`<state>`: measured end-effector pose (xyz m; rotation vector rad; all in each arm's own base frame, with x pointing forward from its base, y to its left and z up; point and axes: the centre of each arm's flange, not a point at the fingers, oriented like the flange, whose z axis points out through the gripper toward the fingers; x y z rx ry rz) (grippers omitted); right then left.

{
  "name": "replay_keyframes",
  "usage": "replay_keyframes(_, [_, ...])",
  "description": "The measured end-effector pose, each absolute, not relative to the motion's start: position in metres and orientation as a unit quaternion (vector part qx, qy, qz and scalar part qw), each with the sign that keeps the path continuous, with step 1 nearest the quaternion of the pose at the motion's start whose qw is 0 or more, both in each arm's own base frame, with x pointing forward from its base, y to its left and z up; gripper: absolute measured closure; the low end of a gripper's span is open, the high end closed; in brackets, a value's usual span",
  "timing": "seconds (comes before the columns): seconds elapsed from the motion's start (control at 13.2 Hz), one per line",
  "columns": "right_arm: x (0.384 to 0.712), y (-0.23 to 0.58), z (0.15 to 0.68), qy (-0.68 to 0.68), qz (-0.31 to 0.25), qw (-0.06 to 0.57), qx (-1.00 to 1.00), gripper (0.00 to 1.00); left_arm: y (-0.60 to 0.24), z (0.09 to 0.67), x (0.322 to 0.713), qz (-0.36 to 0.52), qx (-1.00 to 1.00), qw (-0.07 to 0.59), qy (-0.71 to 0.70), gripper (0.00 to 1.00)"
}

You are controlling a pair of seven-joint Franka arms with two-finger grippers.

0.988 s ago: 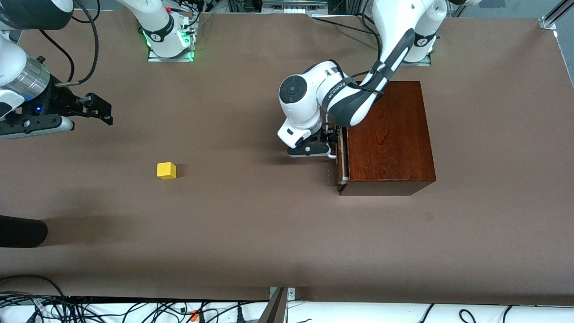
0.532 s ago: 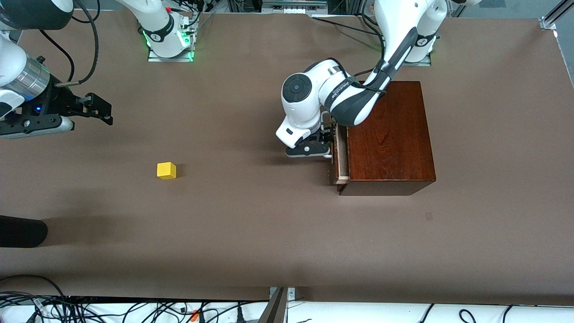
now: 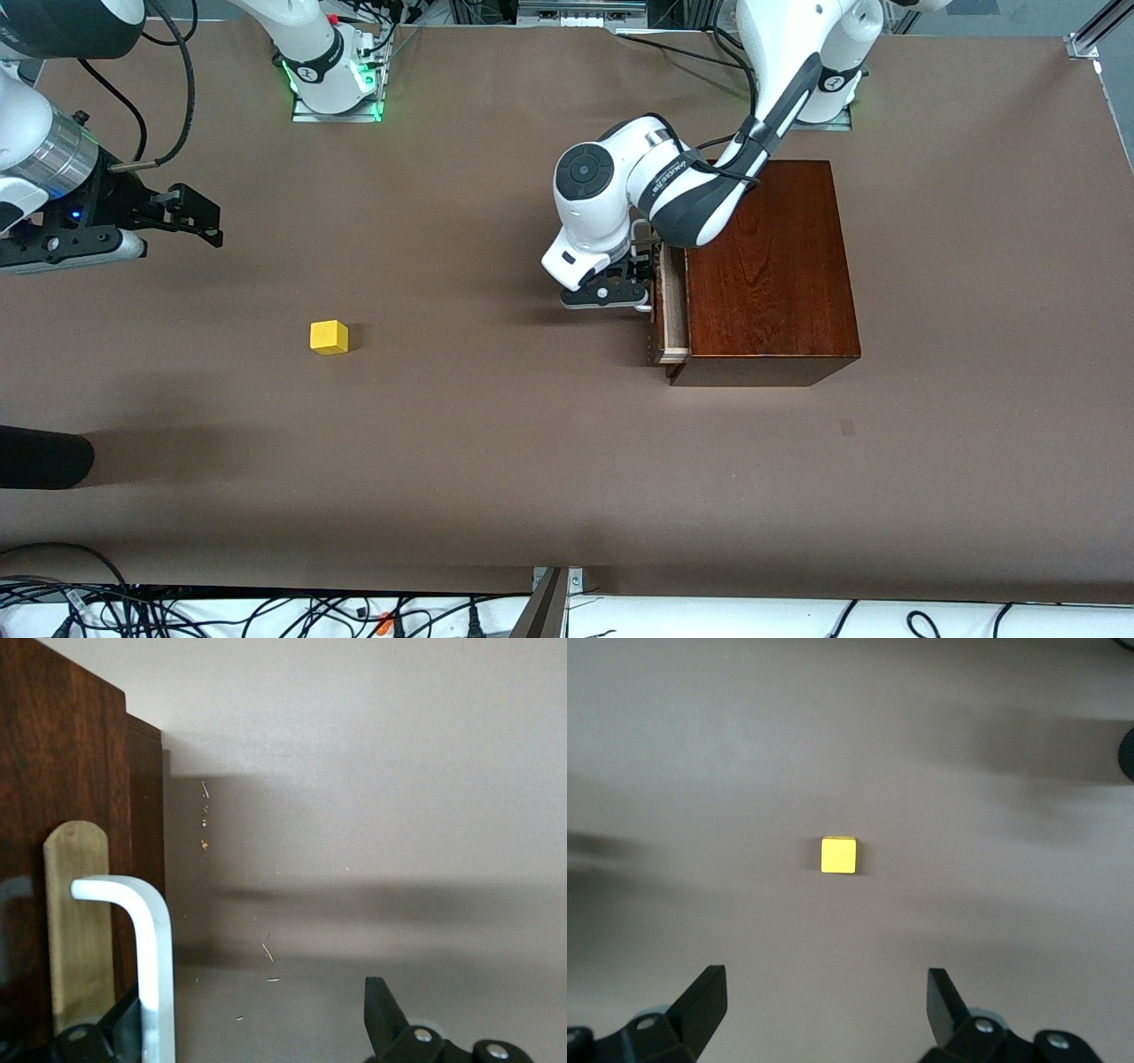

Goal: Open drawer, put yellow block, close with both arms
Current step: 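Grasp the drawer handle with the left gripper and pull outward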

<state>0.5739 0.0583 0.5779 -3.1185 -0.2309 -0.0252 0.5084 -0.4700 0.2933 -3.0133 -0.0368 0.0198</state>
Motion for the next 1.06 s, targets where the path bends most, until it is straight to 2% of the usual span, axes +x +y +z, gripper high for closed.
replay_keyframes(1.06, [0.574, 0.0572, 0.5779, -0.073, -0.008, 0.007, -0.997, 0.0, -0.474, 0.2891, 0.5077, 0.004, -0.998, 0.069, -0.01, 0.0])
